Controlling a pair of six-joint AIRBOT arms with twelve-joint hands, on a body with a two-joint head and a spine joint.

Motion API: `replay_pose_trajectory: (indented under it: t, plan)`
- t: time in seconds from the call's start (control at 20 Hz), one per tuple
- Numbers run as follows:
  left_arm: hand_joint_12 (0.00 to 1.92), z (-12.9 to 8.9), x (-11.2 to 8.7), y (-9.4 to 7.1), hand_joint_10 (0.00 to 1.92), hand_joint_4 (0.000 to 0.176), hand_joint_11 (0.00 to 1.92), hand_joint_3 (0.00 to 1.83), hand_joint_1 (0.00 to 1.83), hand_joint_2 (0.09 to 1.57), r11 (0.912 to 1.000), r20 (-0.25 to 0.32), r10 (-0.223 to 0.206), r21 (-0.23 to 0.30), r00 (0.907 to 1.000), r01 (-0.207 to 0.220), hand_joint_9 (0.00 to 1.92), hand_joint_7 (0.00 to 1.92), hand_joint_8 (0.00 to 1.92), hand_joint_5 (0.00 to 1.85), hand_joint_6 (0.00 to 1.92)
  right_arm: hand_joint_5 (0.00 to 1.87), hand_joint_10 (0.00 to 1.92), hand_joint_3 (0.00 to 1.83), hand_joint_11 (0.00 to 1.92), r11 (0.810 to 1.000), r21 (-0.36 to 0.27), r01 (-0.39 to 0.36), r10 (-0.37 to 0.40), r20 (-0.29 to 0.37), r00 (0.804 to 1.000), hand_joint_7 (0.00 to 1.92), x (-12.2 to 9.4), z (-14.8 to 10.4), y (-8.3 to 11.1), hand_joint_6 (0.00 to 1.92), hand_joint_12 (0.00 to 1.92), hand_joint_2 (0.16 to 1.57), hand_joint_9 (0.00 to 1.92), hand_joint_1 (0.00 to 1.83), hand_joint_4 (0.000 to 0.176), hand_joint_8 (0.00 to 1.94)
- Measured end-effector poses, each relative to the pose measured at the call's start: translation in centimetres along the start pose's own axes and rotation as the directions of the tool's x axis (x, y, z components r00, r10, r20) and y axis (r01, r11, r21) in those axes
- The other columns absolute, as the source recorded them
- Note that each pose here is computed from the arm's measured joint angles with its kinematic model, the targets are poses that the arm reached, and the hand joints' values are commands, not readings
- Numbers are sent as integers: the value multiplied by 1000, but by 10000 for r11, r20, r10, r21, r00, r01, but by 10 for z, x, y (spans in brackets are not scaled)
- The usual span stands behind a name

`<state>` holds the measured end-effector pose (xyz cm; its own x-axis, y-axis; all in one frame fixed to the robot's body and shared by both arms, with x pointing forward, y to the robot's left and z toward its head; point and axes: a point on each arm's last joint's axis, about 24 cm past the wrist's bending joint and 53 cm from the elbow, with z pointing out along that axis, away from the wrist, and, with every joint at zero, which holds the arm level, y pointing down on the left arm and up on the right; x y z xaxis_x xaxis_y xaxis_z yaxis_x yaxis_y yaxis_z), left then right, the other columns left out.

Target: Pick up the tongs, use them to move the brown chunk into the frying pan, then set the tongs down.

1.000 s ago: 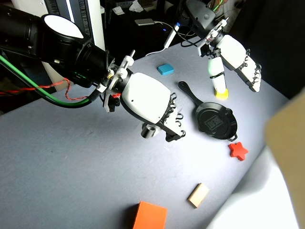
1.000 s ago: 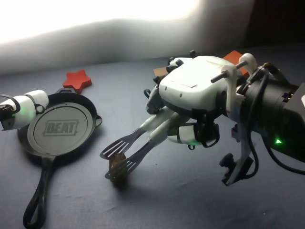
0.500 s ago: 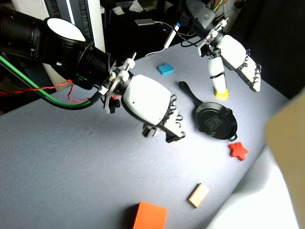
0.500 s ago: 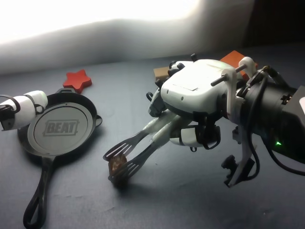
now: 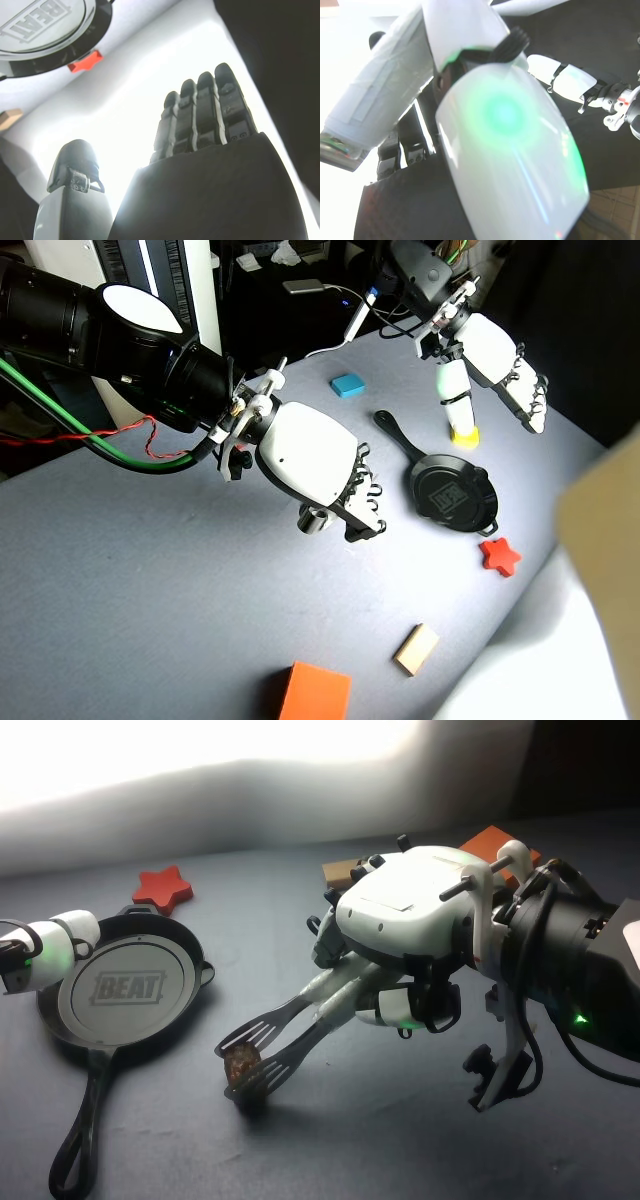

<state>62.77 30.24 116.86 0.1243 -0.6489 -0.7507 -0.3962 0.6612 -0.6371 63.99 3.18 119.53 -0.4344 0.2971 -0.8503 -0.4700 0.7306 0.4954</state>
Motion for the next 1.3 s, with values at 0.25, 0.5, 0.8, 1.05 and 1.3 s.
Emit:
replay_pose_trajectory:
  t: [0.25,0.5,0.8,1.05,1.3]
  plan:
    - [173,0,0,0,2,0,0,0,0,1179,10000,0,0,0,10000,0,60,67,3,42,4,801,443,2,339,10000,-9,0,0,-8,10000,996,0,0,0,1024,1431,1211,767,1102,0,33]
    - [211,0,0,0,3,0,0,0,0,1181,10000,1,1,3,10000,-1,75,81,2,48,3,723,521,0,351,10000,-35,19,-20,-36,10000,1017,1,0,1,1356,1439,1248,743,1085,0,25]
    - [131,0,1,2,0,4,0,0,0,1178,10000,-15,50,-30,10000,-50,54,60,1,35,1,722,537,0,346,10000,-35,19,-20,-36,10000,1023,1,0,1,1357,1453,1248,732,1085,0,22]
    - [197,0,1,2,4,0,0,0,0,1177,10000,-17,55,-23,10000,-55,73,78,3,52,4,737,545,0,378,10000,0,13,-13,-61,10000,1043,2,-1,-2,1336,1438,1239,759,1092,0,26]
    - [169,0,1,2,1,0,0,4,0,1185,10000,-12,57,-21,10000,-57,62,73,1,52,2,747,555,0,388,10000,7,-24,24,-58,10000,1048,2,-1,-2,1321,1442,1235,768,1094,0,26]
